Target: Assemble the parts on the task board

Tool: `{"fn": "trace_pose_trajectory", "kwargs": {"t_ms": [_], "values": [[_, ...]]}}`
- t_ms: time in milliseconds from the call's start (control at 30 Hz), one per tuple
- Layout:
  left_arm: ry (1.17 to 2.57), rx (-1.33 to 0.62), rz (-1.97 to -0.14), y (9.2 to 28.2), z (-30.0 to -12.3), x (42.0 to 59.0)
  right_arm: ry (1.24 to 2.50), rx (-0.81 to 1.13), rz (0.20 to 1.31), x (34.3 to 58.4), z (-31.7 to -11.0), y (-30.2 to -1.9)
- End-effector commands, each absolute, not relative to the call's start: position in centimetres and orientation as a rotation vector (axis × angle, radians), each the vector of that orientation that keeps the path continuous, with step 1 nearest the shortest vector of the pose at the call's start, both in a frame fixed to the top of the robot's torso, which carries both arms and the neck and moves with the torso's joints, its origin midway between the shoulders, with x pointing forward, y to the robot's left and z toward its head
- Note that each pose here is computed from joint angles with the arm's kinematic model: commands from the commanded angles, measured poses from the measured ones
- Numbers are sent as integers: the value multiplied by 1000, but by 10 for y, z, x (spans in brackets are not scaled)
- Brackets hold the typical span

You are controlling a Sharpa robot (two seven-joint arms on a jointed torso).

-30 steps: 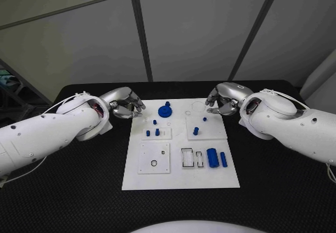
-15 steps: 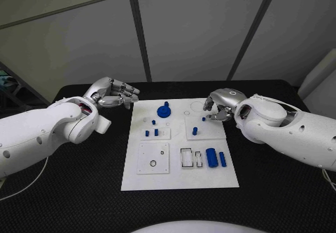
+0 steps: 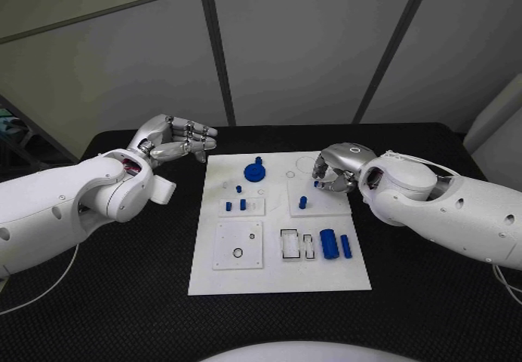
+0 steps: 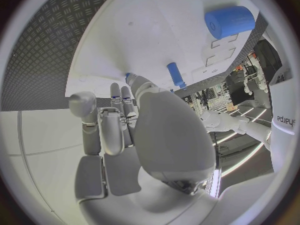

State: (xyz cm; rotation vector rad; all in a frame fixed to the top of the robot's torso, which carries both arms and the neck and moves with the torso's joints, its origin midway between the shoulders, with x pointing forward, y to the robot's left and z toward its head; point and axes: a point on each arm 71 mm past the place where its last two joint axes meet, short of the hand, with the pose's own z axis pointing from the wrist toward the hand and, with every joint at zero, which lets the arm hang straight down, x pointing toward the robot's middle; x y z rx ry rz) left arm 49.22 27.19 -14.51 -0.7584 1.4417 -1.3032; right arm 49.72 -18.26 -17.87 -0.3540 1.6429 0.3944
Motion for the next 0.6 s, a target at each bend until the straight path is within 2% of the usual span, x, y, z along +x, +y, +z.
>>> {"fn": "trace_pose_trajectory", "kwargs": {"t_ms": [33, 600], "values": [[1410, -775, -1344, 271, -142, 492, 1664, -377, 388, 497, -182, -180], [1419, -782, -1343, 271, -143, 493, 1692, -392, 395, 497, -190, -175]]}}
